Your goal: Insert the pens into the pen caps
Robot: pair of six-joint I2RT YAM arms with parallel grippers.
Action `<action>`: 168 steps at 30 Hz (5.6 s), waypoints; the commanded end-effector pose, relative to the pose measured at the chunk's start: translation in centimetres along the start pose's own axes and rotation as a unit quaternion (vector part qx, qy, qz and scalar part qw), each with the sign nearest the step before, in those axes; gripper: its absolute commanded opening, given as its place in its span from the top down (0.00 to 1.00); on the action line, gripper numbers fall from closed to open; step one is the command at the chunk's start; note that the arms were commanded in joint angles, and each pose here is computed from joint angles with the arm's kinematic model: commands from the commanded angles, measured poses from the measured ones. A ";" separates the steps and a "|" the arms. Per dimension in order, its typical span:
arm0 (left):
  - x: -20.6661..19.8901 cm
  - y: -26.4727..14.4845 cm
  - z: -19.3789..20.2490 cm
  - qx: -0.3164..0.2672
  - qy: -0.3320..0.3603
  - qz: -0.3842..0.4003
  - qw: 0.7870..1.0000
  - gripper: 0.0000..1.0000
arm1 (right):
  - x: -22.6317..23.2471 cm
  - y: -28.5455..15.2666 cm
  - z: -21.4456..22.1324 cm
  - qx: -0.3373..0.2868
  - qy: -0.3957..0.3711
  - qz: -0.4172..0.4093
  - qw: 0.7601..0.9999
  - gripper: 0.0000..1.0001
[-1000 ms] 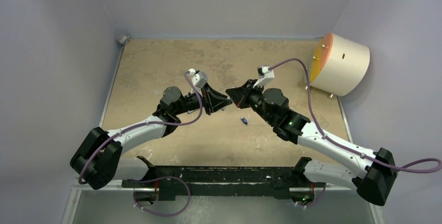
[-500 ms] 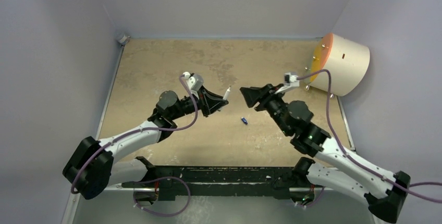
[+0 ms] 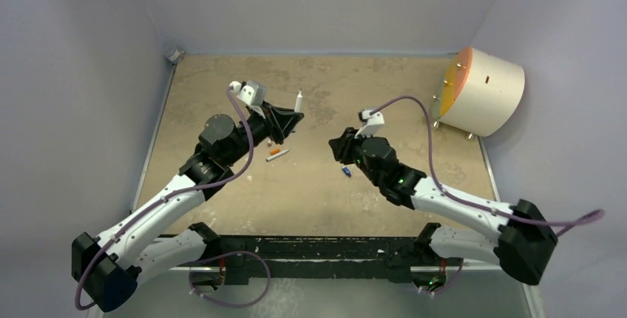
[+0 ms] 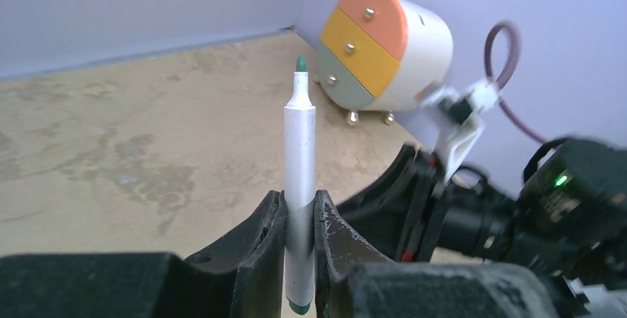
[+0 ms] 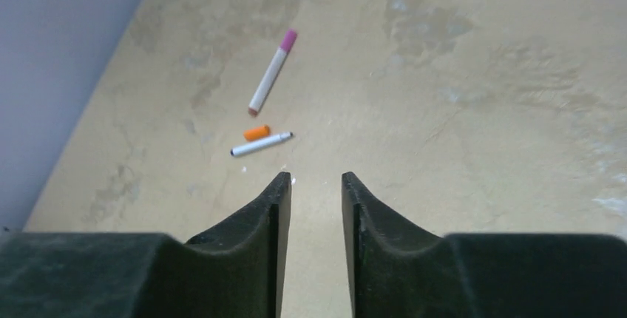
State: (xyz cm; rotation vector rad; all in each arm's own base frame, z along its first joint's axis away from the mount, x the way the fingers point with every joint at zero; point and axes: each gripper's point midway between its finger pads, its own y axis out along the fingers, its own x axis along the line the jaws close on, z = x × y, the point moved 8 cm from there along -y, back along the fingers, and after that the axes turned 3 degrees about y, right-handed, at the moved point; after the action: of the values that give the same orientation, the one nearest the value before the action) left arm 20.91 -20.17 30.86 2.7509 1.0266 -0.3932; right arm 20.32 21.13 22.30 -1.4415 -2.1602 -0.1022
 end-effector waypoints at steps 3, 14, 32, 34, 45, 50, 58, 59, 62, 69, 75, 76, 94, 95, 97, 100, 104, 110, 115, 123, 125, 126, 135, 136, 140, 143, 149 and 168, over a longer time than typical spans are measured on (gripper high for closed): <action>0.3 -2.4 -3.7 0.008 0.028 -0.095 0.995 1.00 | 4.0 5.8 1.1 0.007 -0.051 -0.089 0.995 0.78; 1.0 -7.4 -4.5 0.021 0.068 -0.182 0.981 1.00 | 10.5 15.4 9.4 0.107 -0.164 -0.086 0.977 0.35; 1.7 -8.0 -3.6 0.028 0.074 -0.205 0.976 1.00 | 8.7 18.3 14.0 0.159 -0.208 -0.013 0.965 0.38; 1.7 -8.1 -3.6 0.028 0.074 -0.204 0.976 1.00 | 8.7 18.5 14.3 0.164 -0.204 -0.010 0.965 0.40; 1.7 -8.1 -3.4 0.034 0.078 -0.199 0.976 1.00 | 8.1 19.2 15.7 0.188 -0.197 0.019 0.962 0.45; 1.6 -8.1 -3.4 0.036 0.078 -0.198 0.976 1.00 | 7.9 19.2 16.0 0.191 -0.202 0.027 0.960 0.49; 1.7 -8.3 -3.3 0.037 0.082 -0.201 0.975 1.00 | 7.4 19.0 15.6 0.186 -0.208 0.045 0.959 0.65; 1.7 -8.3 -3.3 0.037 0.082 -0.201 0.976 1.00 | 7.5 18.9 15.5 0.184 -0.207 0.045 0.960 0.68; 1.7 -8.3 -3.2 0.040 0.082 -0.201 0.975 1.00 | 7.5 18.4 14.3 0.154 -0.202 0.052 0.966 0.77; 1.7 -8.3 -3.2 0.040 0.082 -0.200 0.975 1.00 | 8.6 15.9 9.6 0.073 -0.185 0.010 0.980 0.86; 1.7 -8.3 -3.4 0.037 0.082 -0.200 0.976 1.00 | 7.0 13.1 7.3 0.060 -0.256 0.008 0.965 0.86; 1.7 -8.3 -3.5 0.036 0.082 -0.200 0.976 1.00 | 6.6 12.6 7.1 0.062 -0.266 -0.006 0.962 0.86; 1.5 -7.8 -3.4 0.043 0.083 -0.189 0.978 1.00 | 3.7 3.2 17.5 0.231 -0.287 -0.164 0.915 0.88; 1.6 -7.8 -3.4 0.045 0.083 -0.189 0.977 1.00 | 3.8 3.0 18.2 0.237 -0.283 -0.165 0.915 0.88; 1.5 -7.9 -3.4 0.046 0.083 -0.188 0.978 1.00 | 3.6 2.5 19.1 0.246 -0.274 -0.167 0.915 0.88; 1.5 -8.0 -3.4 0.044 0.083 -0.187 0.978 1.00 | 3.0 2.0 19.8 0.255 -0.265 -0.162 0.916 0.88; 1.5 -8.1 -3.4 0.043 0.084 -0.189 0.977 1.00 | 2.4 1.8 20.0 0.257 -0.256 -0.147 0.921 0.89; 1.5 -8.1 -3.4 0.044 0.083 -0.188 0.978 1.00 | 3.0 2.1 18.6 0.232 -0.258 -0.136 0.928 0.89; 1.8 -8.2 -3.3 0.044 0.083 -0.205 0.974 1.00 | 4.3 3.6 16.8 0.200 -0.293 -0.118 0.928 0.93; 2.8 -10.3 -5.3 -0.032 0.065 -0.297 0.952 1.00 | 12.2 7.7 15.0 0.147 -0.297 -0.225 0.916 0.92; 3.4 -11.8 -6.3 -0.072 0.047 -0.357 0.930 1.00 | 14.0 8.9 15.2 0.141 -0.295 -0.253 0.910 0.92; 3.6 -12.6 -6.8 -0.092 0.039 -0.387 0.917 1.00 | 14.7 9.5 15.5 0.137 -0.298 -0.265 0.907 0.91; 5.0 -19.5 -9.2 -0.216 -0.011 -0.568 0.794 1.00 | 19.4 13.7 17.5 0.131 -0.310 -0.325 0.884 0.92; 4.9 -19.8 -9.3 -0.218 -0.011 -0.570 0.792 1.00 | 19.7 14.1 17.8 0.131 -0.313 -0.330 0.881 0.92; 4.9 -20.3 -9.2 -0.213 -0.005 -0.574 0.791 1.00 | 20.5 15.2 19.5 0.142 -0.318 -0.341 0.873 0.92; 4.9 -20.4 -9.1 -0.205 -0.001 -0.575 0.792 1.00 | 20.5 15.5 20.7 0.153 -0.322 -0.343 0.869 0.92; 4.8 -20.4 -9.0 -0.207 -0.002 -0.571 0.795 1.00 | 19.2 14.8 22.0 0.172 -0.324 -0.332 0.869 0.92; 5.2 -19.3 -8.2 -0.195 0.002 -0.560 0.805 1.00 | 17.4 12.3 18.7 0.149 -0.315 -0.281 0.894 0.93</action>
State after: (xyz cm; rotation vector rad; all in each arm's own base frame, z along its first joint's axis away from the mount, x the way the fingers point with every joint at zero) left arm 13.11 -0.19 35.35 1.5023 2.3551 -0.2454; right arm 18.49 47.73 7.24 -0.5755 -2.8722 0.6701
